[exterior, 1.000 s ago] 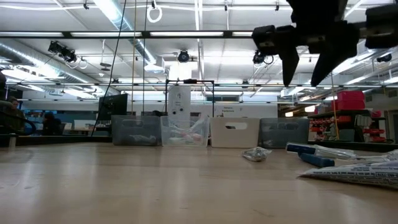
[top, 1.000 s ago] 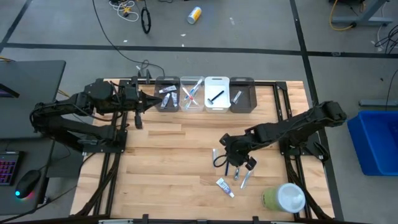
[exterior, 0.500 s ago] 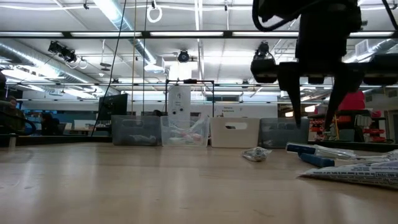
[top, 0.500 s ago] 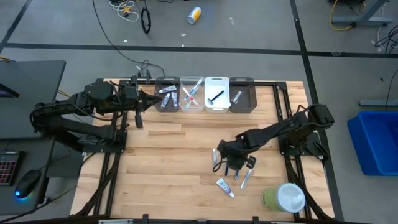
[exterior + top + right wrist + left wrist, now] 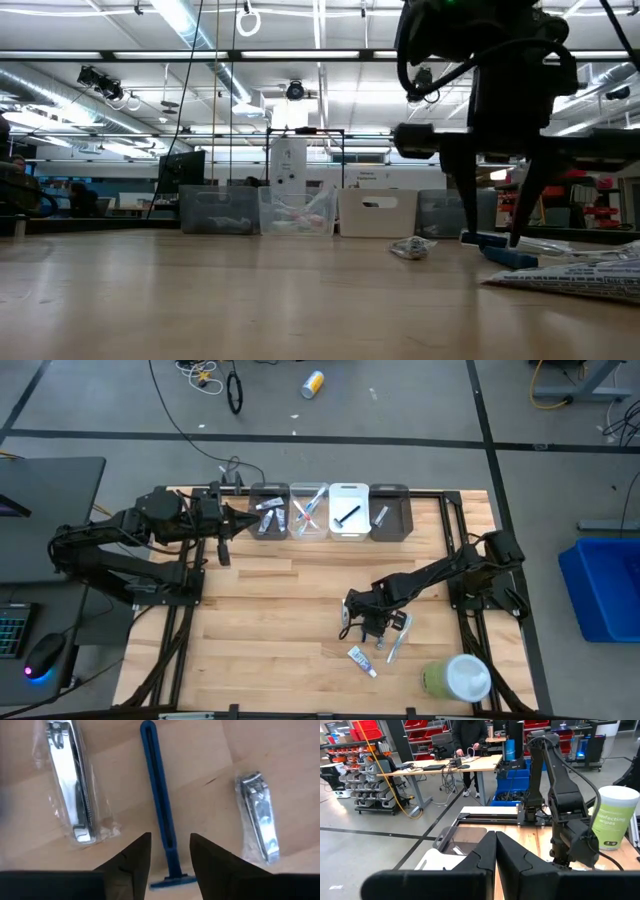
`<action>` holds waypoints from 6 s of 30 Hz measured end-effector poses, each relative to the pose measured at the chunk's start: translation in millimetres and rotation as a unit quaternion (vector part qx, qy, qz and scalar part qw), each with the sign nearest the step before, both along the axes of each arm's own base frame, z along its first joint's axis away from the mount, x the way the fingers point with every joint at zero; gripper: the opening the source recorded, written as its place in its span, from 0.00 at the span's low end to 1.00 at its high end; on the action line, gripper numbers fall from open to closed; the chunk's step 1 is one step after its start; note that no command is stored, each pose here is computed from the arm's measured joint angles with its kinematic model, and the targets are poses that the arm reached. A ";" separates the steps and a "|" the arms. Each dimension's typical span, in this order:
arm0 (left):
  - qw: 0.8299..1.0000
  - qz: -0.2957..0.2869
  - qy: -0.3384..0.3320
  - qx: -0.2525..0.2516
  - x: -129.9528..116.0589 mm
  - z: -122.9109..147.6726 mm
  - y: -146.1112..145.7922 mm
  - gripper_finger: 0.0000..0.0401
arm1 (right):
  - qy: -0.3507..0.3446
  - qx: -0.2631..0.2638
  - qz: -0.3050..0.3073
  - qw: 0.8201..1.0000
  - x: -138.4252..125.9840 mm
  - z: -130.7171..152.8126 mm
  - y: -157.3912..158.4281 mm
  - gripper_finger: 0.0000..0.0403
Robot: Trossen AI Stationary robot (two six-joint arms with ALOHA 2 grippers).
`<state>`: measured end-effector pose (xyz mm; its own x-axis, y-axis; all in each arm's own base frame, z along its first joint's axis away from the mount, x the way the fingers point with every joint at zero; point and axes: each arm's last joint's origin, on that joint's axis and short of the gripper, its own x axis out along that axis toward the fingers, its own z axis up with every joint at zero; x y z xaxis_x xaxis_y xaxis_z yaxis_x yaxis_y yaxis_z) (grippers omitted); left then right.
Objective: Pick & Place Travel size toiletries
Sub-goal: Put the blue razor into the white bin, then put the silver nail cutter into the white bin
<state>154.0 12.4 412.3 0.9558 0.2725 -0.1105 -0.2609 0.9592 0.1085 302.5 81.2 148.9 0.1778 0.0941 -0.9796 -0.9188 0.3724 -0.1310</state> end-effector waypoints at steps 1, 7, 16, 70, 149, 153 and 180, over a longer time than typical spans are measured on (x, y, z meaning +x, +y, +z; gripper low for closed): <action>1.000 0.001 0.000 0.000 0.0 0.0 0.1 0.04 | 0.003 -0.001 0.000 1.000 0.1 -1.5 0.0 0.35; 1.000 0.002 0.000 0.001 0.0 0.0 0.1 0.01 | 0.013 -0.003 0.000 1.000 1.2 -8.0 0.3 0.33; 1.000 0.002 0.000 0.001 0.0 0.0 0.1 0.04 | 0.006 0.003 0.001 1.000 2.0 -10.0 0.8 0.27; 1.000 0.005 -0.003 0.002 -0.1 0.7 0.3 0.02 | -0.062 0.045 -0.139 0.987 -2.0 74.7 -28.3 0.11; 0.999 0.018 -0.028 0.032 0.1 7.1 1.2 0.02 | -0.226 0.264 -0.782 0.517 -11.7 69.5 -290.9 0.45; 0.999 0.018 -0.028 0.032 0.1 7.1 1.2 0.03 | -0.236 0.281 -0.765 0.529 -10.4 80.4 -283.6 0.48; 0.999 0.015 -0.032 0.029 -1.9 8.0 0.9 0.04 | -0.319 0.355 -0.571 0.668 -6.7 171.3 -158.7 0.10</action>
